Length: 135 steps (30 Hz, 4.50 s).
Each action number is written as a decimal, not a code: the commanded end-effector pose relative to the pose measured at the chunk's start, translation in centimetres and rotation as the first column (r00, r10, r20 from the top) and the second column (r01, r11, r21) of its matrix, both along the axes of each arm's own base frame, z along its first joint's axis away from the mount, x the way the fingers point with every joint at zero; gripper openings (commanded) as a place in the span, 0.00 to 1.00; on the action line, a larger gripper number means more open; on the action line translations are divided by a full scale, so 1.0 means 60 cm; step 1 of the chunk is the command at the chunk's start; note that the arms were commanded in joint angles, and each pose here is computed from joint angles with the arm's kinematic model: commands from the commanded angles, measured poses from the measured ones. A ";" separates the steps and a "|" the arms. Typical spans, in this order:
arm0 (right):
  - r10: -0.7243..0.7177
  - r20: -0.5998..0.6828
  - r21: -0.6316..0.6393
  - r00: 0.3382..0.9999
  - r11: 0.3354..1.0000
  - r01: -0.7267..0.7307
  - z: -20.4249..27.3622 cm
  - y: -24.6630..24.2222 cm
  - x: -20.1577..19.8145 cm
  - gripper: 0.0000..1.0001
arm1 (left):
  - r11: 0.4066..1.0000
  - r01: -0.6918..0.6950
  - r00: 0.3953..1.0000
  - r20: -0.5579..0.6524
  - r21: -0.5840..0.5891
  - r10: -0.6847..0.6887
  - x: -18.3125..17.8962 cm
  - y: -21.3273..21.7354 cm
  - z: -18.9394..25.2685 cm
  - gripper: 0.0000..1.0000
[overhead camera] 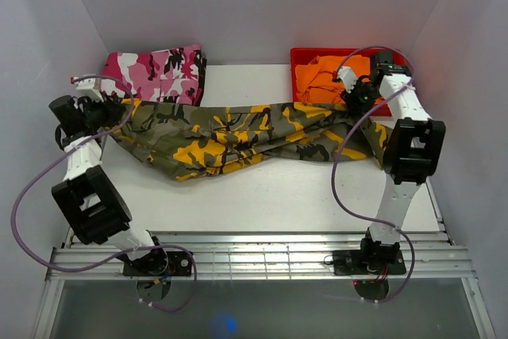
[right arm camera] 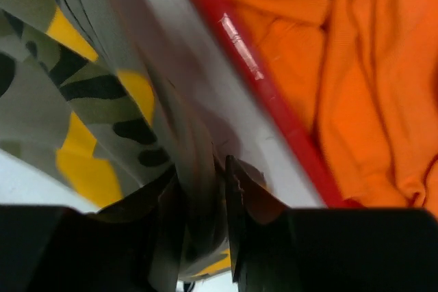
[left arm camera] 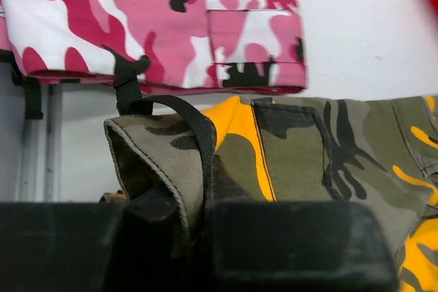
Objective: Fold and stack the trousers
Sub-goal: Flatten the trousers out
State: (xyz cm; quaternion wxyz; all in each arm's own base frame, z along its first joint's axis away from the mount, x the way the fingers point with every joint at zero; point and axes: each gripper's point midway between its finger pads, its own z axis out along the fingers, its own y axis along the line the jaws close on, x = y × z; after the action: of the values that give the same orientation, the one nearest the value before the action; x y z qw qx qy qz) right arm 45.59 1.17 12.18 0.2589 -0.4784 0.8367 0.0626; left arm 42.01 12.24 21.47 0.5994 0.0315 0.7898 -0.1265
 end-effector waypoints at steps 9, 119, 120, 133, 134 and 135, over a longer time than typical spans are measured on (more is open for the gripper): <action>-0.065 0.112 -0.022 0.992 0.997 0.068 0.101 -0.006 -0.032 0.79 | 0.980 -0.051 0.998 -0.016 0.191 0.055 0.021 0.032 0.057 0.64; -0.140 -0.250 -0.412 0.958 0.911 0.025 -0.060 -0.273 -0.139 0.08 | 0.617 -0.326 0.676 -0.633 -0.716 -0.377 0.058 -0.012 -0.211 0.00; -0.109 -0.230 -0.389 0.967 0.921 0.011 -0.044 -0.265 -0.137 0.08 | 0.661 -0.258 0.696 -0.610 -0.705 -0.380 0.053 -0.012 -0.202 0.00; -0.047 -0.145 -0.412 0.988 0.911 -0.018 0.053 -0.304 -0.205 0.08 | 0.752 -0.065 0.739 -0.537 -0.656 -0.405 -0.050 -0.042 -0.087 0.00; -0.070 -0.183 -0.401 0.981 0.916 -0.009 0.019 -0.303 -0.191 0.08 | 0.716 -0.083 0.740 -0.524 -0.693 -0.422 -0.040 -0.050 -0.084 0.00; -0.068 -0.179 -0.431 0.982 0.902 -0.016 0.013 -0.299 -0.164 0.08 | 0.698 -0.098 0.740 -0.521 -0.710 -0.426 -0.028 -0.050 -0.087 0.00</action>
State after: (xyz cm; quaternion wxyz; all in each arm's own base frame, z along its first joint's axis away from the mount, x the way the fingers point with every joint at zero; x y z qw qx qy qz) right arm 33.36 -15.10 15.51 0.1138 -0.4977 0.8579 -0.0571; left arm 39.36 8.49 15.04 0.2046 -0.1615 0.8520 -0.4540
